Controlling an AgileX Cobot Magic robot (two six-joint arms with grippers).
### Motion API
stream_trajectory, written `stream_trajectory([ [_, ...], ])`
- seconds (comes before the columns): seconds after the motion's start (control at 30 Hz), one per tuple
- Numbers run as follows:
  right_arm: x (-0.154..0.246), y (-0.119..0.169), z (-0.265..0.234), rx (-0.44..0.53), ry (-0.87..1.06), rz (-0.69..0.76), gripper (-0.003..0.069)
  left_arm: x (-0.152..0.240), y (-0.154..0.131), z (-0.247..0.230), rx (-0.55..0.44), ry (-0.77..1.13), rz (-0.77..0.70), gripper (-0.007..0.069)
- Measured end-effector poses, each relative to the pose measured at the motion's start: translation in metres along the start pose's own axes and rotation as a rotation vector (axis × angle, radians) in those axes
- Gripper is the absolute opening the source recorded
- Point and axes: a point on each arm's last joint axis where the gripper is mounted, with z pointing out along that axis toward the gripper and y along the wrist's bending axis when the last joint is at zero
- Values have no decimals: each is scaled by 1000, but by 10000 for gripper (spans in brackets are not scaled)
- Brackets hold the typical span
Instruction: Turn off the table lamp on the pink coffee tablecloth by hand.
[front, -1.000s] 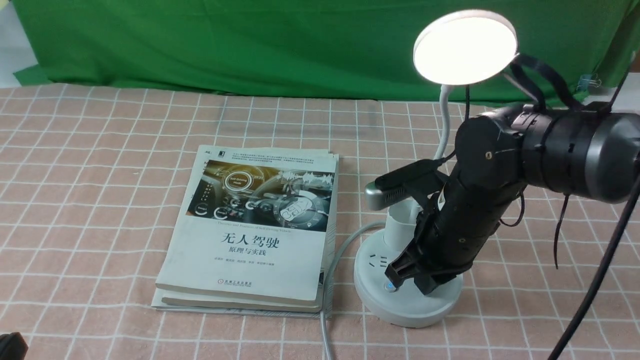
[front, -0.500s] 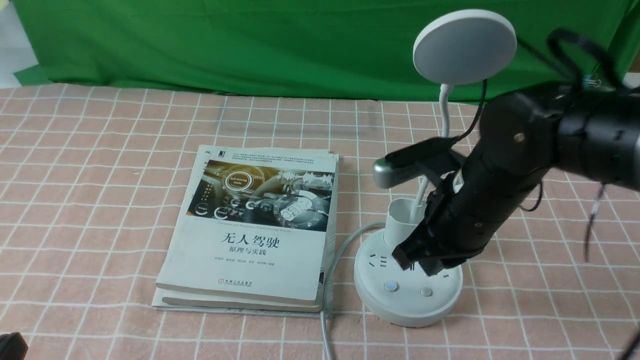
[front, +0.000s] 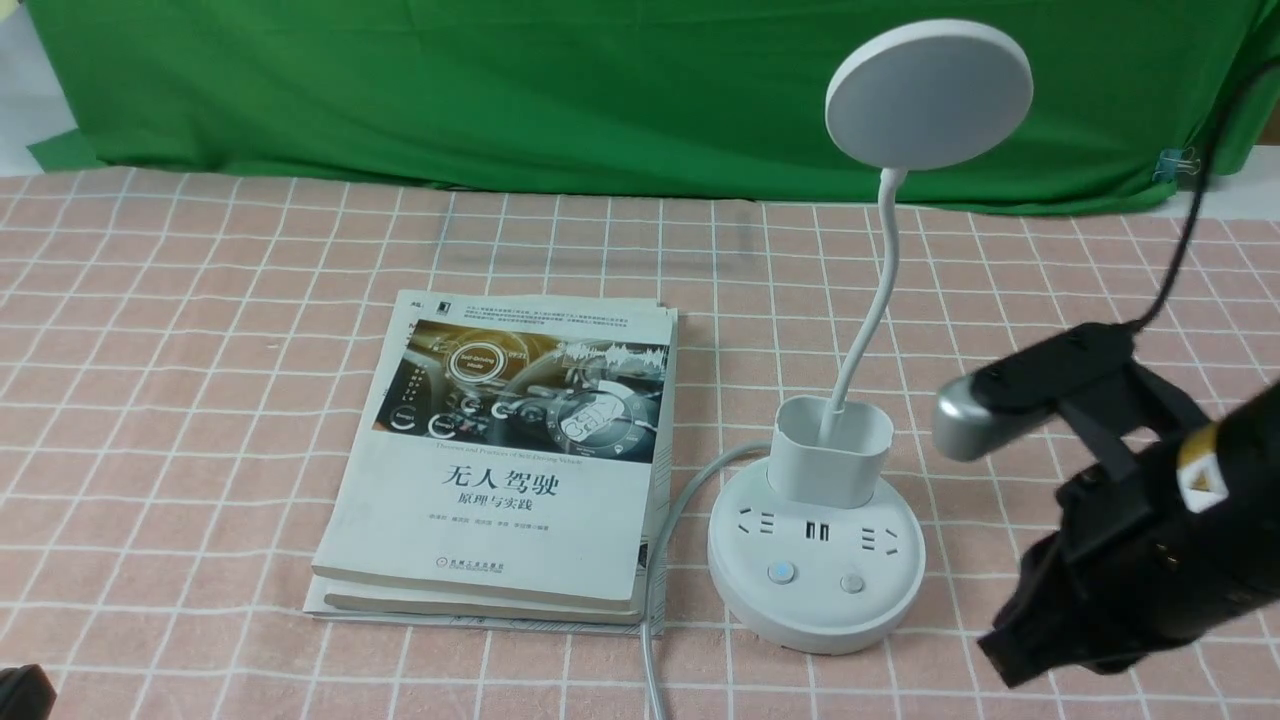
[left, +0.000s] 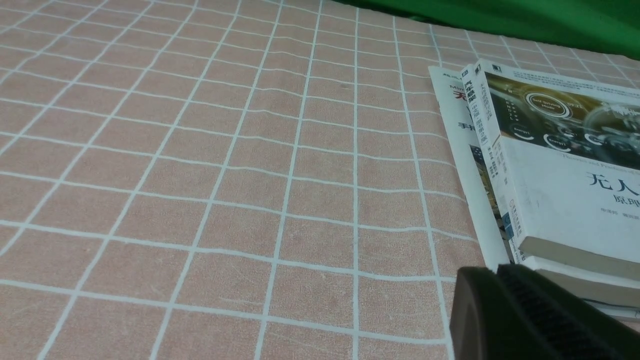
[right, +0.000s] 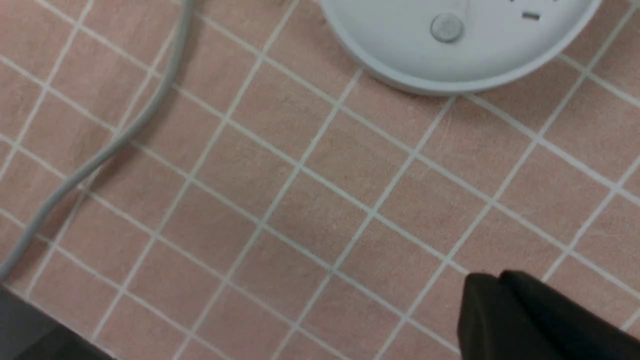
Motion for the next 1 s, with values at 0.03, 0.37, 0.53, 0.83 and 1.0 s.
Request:
stream_trajectory([
  [0.03, 2, 0, -5, 0, -21, -2, 81, 0, 0, 0, 0, 0, 0, 6],
  [0.37, 7, 0, -30, 35, -165, -22, 48, 0, 0, 0, 0, 0, 0, 6],
  [0.53, 22, -12, -41, 92, -276, 13, 35, 0, 0, 0, 0, 0, 0, 6],
  [0.83, 117, -46, -13, 271, -646, 211, 35, 0, 0, 0, 0, 0, 0, 6],
  [1.0, 166, -49, 24, 363, -807, 275, 35, 0, 0, 0, 0, 0, 0, 6],
])
